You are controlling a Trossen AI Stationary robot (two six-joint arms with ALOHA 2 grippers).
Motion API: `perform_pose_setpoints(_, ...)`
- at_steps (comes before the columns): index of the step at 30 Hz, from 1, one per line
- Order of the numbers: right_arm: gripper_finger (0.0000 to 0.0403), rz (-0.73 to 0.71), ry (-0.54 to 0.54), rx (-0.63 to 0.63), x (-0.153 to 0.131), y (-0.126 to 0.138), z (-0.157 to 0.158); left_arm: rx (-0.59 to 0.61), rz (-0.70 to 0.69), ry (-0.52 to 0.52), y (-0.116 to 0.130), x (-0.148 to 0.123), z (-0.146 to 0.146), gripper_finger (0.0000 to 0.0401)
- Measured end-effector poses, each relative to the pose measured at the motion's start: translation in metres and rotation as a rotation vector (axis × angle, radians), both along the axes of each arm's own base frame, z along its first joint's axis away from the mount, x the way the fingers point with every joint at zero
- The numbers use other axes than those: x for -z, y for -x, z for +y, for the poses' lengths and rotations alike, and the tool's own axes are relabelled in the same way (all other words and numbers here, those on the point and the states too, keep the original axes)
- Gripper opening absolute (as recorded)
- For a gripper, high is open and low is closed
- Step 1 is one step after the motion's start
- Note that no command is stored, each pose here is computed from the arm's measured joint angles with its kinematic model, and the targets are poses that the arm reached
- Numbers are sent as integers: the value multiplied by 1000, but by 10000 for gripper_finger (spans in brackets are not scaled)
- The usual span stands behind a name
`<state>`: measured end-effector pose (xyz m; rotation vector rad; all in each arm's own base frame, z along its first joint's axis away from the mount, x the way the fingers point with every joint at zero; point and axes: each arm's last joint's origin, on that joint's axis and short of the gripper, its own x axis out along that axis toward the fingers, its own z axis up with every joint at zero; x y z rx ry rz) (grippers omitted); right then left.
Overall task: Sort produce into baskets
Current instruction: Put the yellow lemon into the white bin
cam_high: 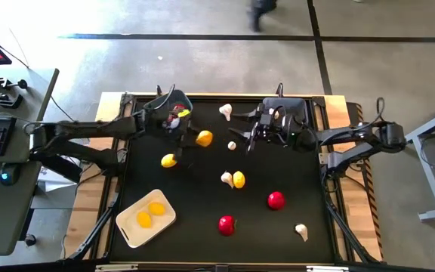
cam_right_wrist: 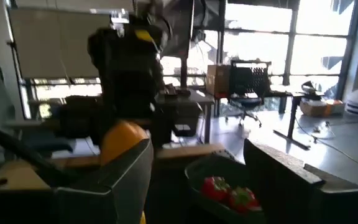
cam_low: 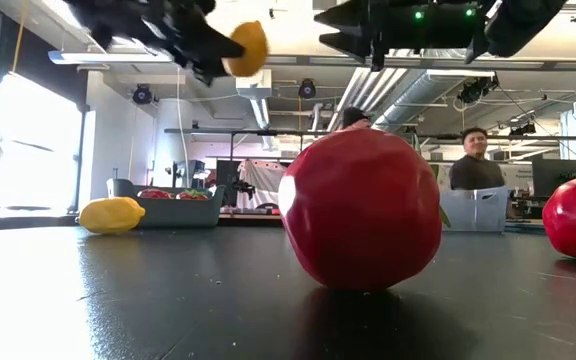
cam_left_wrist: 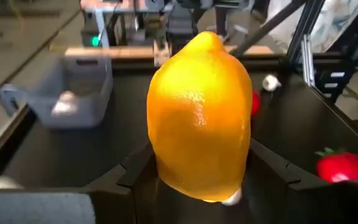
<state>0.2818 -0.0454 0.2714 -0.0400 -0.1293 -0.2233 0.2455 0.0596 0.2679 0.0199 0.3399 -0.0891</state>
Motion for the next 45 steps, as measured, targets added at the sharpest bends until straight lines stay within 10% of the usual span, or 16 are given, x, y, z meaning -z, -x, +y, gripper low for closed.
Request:
perform_pose_setpoints(24,48,277,46,108,19,7,-6,128,820,295,83,11,-129,163)
perform_pose_setpoints(45,19,326,46,139,23,9,-15,455,1190,122,114,51,-222,163)
